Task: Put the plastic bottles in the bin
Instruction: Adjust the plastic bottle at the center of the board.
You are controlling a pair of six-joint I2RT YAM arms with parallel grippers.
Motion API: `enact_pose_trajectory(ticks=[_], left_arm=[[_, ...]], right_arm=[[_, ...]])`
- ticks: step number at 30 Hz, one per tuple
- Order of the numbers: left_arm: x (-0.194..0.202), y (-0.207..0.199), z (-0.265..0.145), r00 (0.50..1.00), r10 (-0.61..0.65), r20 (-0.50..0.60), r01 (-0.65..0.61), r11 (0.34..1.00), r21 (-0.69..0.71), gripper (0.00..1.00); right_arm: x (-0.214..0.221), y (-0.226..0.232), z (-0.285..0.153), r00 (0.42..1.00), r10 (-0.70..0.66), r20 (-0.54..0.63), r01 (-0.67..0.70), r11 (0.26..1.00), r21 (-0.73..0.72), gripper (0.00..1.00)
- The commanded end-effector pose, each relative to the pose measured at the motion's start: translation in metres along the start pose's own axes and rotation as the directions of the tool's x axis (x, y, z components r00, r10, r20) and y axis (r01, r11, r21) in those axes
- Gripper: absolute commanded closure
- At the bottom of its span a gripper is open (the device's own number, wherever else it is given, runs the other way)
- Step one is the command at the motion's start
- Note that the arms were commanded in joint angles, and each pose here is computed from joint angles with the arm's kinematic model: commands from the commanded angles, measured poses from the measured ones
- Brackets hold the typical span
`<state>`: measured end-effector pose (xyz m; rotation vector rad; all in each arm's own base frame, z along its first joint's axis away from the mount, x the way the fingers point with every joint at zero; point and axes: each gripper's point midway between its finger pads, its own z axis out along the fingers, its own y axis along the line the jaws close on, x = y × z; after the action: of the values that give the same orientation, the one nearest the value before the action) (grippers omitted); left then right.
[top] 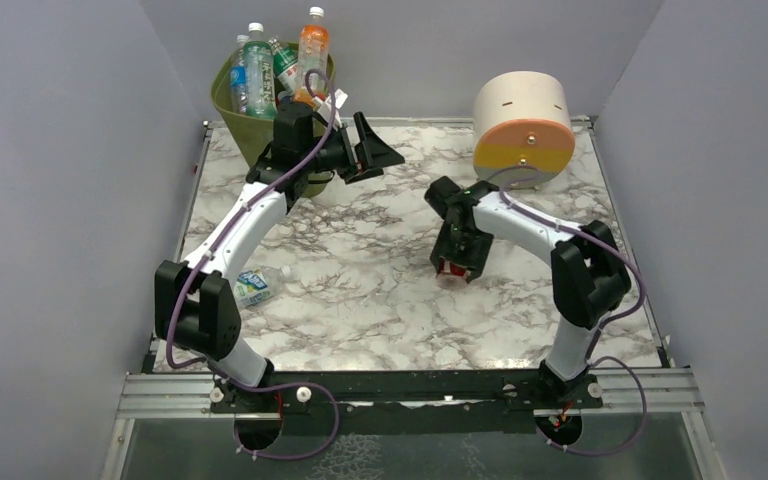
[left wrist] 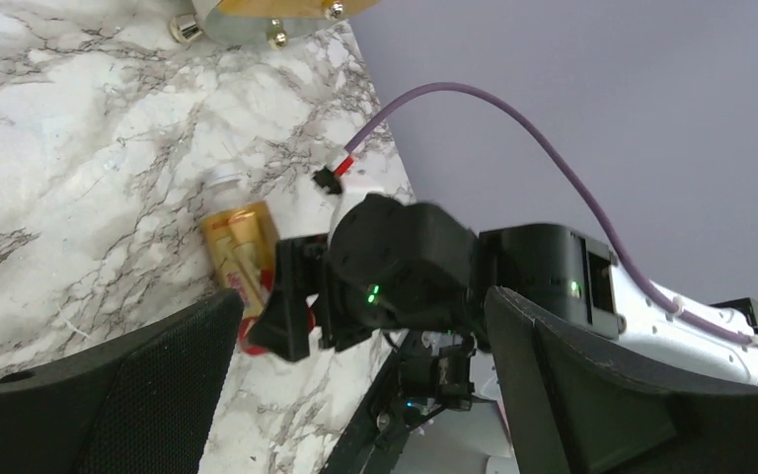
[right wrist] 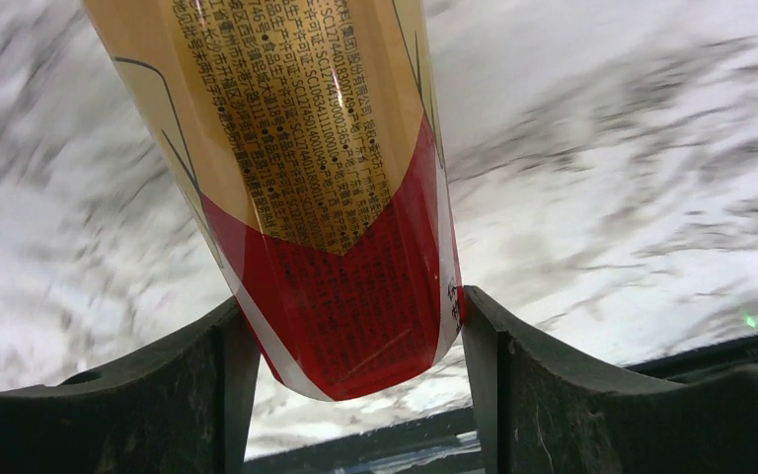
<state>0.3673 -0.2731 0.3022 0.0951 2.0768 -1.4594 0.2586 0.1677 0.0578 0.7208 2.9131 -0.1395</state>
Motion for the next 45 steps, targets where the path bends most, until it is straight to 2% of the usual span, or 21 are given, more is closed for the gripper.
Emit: enact_pose_trajectory(ticks=[1, 6, 11, 15, 18, 19, 21, 22, 31, 37, 45], left_arm=[[-0.017, -0.024, -0.020, 0.996, 0.056, 0.070, -0.055, 0.998, -0.015, 0.02], [-0.017, -0.026, -0.030, 0.995, 0.057, 0.086, -0.053, 0.997, -0.053, 0.02], [-0.017, -0.029, -0.040, 0.994, 0.055, 0.096, -0.046, 0.995, -0.087, 0.02], [-0.020, -0.032, -0.044, 0.993, 0.052, 0.105, -0.041, 0.994, -0.099, 0.02], [-0.023, -0.034, -0.044, 0.993, 0.046, 0.108, -0.035, 0.994, -0.104, 0.02], [-0.024, -0.035, -0.045, 0.993, 0.046, 0.109, -0.035, 0.994, -0.106, 0.02], [-0.026, -0.035, -0.044, 0.993, 0.043, 0.108, -0.031, 0.993, -0.111, 0.02], [-0.028, -0.035, -0.044, 0.993, 0.041, 0.109, -0.029, 0.993, -0.113, 0.02], [-0.039, -0.035, -0.036, 0.994, -0.003, 0.108, 0.016, 0.993, -0.120, 0.02], [-0.026, -0.024, -0.038, 0.994, -0.050, 0.097, 0.065, 0.987, -0.150, 0.02], [0.011, -0.009, -0.064, 0.974, -0.194, 0.119, 0.221, 0.934, -0.282, 0.02]], right_arm=[[0.037, 0.055, -0.012, 0.968, -0.248, -0.028, 0.242, 0.961, -0.131, 0.74], [0.068, 0.101, -0.025, 0.885, -0.466, 0.020, 0.459, 0.863, -0.213, 0.73], [0.085, 0.121, -0.040, 0.835, -0.548, 0.057, 0.537, 0.788, -0.302, 0.68], [0.092, 0.126, -0.059, 0.803, -0.589, 0.091, 0.576, 0.728, -0.371, 0.58], [0.095, 0.128, -0.082, 0.781, -0.610, 0.133, 0.600, 0.674, -0.431, 0.43], [0.096, 0.129, -0.090, 0.773, -0.617, 0.149, 0.608, 0.652, -0.453, 0.34], [0.099, 0.130, -0.106, 0.759, -0.629, 0.171, 0.617, 0.610, -0.497, 0.08], [0.100, 0.131, -0.114, 0.751, -0.634, 0.185, 0.623, 0.589, -0.515, 0.01], [0.093, 0.119, -0.169, 0.725, -0.617, 0.307, 0.662, 0.498, -0.560, 0.01], [0.086, 0.111, -0.199, 0.725, -0.587, 0.362, 0.671, 0.481, -0.565, 0.01], [0.079, 0.098, -0.214, 0.727, -0.565, 0.391, 0.677, 0.492, -0.548, 0.01]])
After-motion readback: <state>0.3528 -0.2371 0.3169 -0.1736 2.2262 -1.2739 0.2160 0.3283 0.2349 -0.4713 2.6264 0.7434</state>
